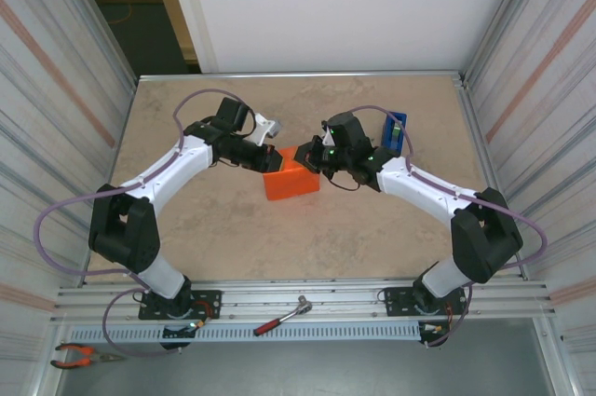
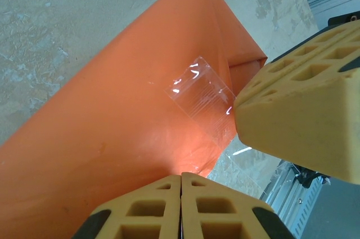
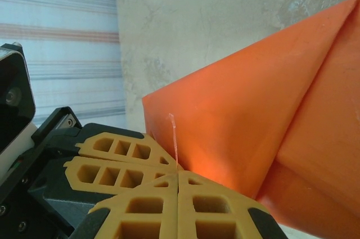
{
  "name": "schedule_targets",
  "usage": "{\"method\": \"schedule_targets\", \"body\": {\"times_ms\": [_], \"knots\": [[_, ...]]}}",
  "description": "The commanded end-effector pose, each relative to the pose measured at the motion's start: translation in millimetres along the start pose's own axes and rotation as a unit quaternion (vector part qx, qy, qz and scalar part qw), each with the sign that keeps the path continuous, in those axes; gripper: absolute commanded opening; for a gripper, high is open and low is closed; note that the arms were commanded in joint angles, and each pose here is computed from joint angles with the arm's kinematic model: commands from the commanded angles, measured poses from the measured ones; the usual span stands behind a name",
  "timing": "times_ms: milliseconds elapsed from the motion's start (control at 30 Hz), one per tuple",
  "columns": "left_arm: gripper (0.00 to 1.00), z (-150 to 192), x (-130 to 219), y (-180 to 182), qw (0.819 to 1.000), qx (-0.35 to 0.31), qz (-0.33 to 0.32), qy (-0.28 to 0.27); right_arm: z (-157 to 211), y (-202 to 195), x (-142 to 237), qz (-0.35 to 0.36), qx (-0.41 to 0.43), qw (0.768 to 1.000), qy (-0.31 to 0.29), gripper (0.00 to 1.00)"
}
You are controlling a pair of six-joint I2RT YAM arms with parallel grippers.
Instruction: Wrap the gift box in paper
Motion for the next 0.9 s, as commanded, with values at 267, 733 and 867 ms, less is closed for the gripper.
{"method": "schedule_targets", "body": {"times_ms": [267,733,867], "knots": [[0.09,37.1,-17.4,17.6,0.996,0.042,-0.026,0.075,-2.2,11.6,0.6,-0.009,-0.002,1.0,-0.009,0.0],[0.09,37.7,-18.2,18.2,0.996,0.042,-0.026,0.075,-1.2,9.9,-1.2,-0.006,-0.001,1.0,-0.006,0.0],[0.09,37.6,-18.3,18.1,0.996,0.041,-0.025,0.074,-0.5,9.0,-1.8,-0.004,-0.002,1.0,-0.005,0.0]]}}
Point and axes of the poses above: each hand's point on the last joint's axis, 136 mm out from that joint toward the fingers, its own x axis back along the fingers, its own y axis along the line the jaws close on, z = x × y, the point moved 6 cm from there along x, back along the fingers, and after that the axes turned 1 degree about -x, right-handed, at the moved point
